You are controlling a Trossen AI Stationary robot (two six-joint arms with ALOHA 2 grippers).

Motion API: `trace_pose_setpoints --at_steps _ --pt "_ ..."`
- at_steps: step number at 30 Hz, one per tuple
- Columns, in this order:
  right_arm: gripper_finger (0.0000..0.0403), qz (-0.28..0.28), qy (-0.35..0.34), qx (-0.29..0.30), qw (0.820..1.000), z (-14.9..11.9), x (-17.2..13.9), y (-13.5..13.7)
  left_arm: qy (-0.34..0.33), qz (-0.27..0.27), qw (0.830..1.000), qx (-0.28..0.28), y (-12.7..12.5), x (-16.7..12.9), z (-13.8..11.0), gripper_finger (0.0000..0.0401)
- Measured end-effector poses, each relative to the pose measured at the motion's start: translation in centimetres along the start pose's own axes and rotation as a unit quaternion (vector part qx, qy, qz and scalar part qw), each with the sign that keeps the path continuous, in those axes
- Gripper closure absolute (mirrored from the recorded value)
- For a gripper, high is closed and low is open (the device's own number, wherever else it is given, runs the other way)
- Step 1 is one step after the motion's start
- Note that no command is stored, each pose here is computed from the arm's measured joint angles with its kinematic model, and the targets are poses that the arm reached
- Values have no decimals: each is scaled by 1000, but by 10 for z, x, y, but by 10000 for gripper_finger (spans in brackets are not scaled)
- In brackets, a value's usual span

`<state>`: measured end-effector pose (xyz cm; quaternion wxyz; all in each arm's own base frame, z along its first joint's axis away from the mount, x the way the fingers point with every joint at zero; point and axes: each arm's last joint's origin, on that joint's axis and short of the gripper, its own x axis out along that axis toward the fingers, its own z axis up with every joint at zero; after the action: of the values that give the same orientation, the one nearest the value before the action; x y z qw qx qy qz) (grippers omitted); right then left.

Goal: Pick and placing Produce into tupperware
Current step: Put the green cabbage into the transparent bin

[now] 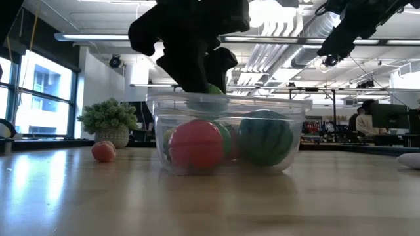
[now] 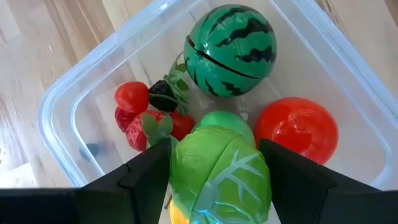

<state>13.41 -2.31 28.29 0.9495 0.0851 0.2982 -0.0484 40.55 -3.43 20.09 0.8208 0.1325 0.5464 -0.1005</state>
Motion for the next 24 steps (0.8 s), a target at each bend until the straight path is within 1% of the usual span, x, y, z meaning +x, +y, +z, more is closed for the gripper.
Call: trace_pose_setpoints --at_steps 2,4,9,24 --pt "274 0 0 0 1000 0 0 0 1 4 1000 -15 0 0 0 173" --pt "274 0 0 0 1000 0 0 0 5 20 999 -32 1 0 0 173" --pt "274 0 0 0 1000 0 0 0 20 48 998 -34 2 0 -3 173" --pt "274 0 0 0 1000 0 0 0 22 49 998 -33 2 0 -3 173"
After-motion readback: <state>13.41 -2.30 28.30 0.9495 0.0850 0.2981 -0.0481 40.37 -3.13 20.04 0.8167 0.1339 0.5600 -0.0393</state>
